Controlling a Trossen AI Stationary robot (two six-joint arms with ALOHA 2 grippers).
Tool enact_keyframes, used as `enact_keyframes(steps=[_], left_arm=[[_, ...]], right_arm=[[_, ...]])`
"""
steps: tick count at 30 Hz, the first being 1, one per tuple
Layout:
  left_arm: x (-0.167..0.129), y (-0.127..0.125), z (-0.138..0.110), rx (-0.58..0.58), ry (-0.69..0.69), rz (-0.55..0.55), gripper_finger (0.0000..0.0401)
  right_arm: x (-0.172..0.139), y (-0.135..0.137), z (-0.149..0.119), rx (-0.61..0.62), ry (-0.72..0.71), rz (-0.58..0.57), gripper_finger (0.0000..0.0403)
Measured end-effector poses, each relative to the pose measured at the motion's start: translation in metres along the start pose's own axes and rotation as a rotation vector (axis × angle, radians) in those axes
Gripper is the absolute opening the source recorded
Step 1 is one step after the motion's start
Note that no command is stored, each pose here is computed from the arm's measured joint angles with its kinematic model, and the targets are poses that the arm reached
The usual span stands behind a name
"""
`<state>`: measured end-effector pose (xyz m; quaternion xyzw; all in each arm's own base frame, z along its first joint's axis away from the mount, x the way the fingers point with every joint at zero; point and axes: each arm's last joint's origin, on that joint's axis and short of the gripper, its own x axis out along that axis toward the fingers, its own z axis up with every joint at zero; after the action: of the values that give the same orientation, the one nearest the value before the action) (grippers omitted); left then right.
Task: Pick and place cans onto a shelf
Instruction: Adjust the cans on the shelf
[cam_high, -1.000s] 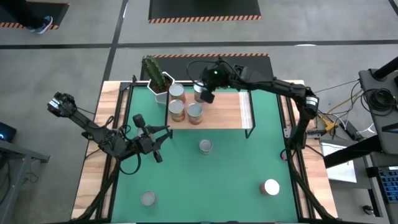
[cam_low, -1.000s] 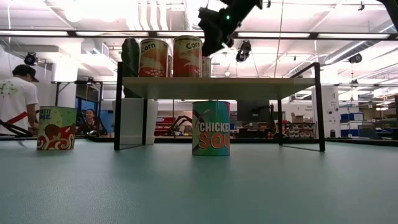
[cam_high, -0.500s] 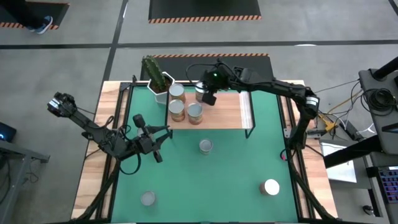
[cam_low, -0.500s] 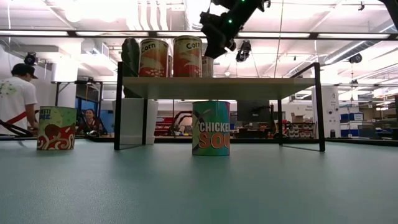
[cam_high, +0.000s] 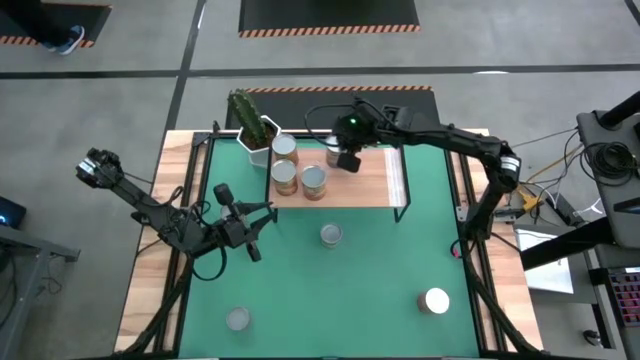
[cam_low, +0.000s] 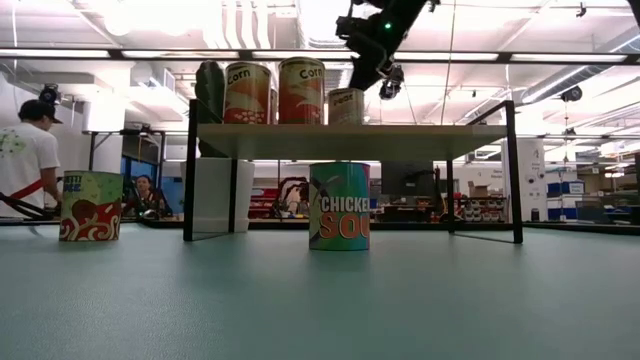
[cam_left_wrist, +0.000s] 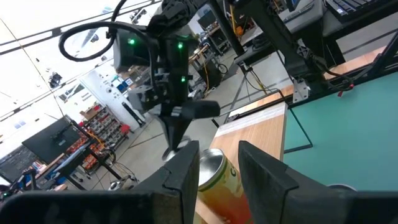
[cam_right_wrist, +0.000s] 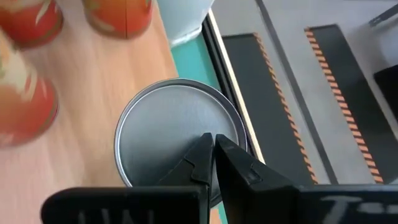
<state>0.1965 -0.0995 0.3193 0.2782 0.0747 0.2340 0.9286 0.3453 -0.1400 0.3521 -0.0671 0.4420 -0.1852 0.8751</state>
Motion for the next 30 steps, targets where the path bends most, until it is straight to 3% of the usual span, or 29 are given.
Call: enact_keyframes(steps=[9, 19, 24, 30], left_arm=[[0.0, 0.0, 0.0, 0.0, 0.0, 0.0, 0.0094], [0.0, 0.0, 0.0, 0.0, 0.0, 0.0, 0.0094], [0.0, 0.0, 0.0, -0.006, 0.0, 0.0, 0.0094], [0.001, -0.002, 0.0, -0.052, 0.003, -0.003, 0.0094]], right_arm=[[-0.029, -0.001, -0.016, 0.034, 0.096, 0.024, 0.0012], [-0.074, -0.001, -0.016, 0.097, -0.026, 0.012, 0.0012], [-0.107, 0.018, -0.016, 0.073, -0.127, 0.053, 0.0012], [-0.127, 0.064, -0.026, -0.007, -0.341, 0.15, 0.0012]])
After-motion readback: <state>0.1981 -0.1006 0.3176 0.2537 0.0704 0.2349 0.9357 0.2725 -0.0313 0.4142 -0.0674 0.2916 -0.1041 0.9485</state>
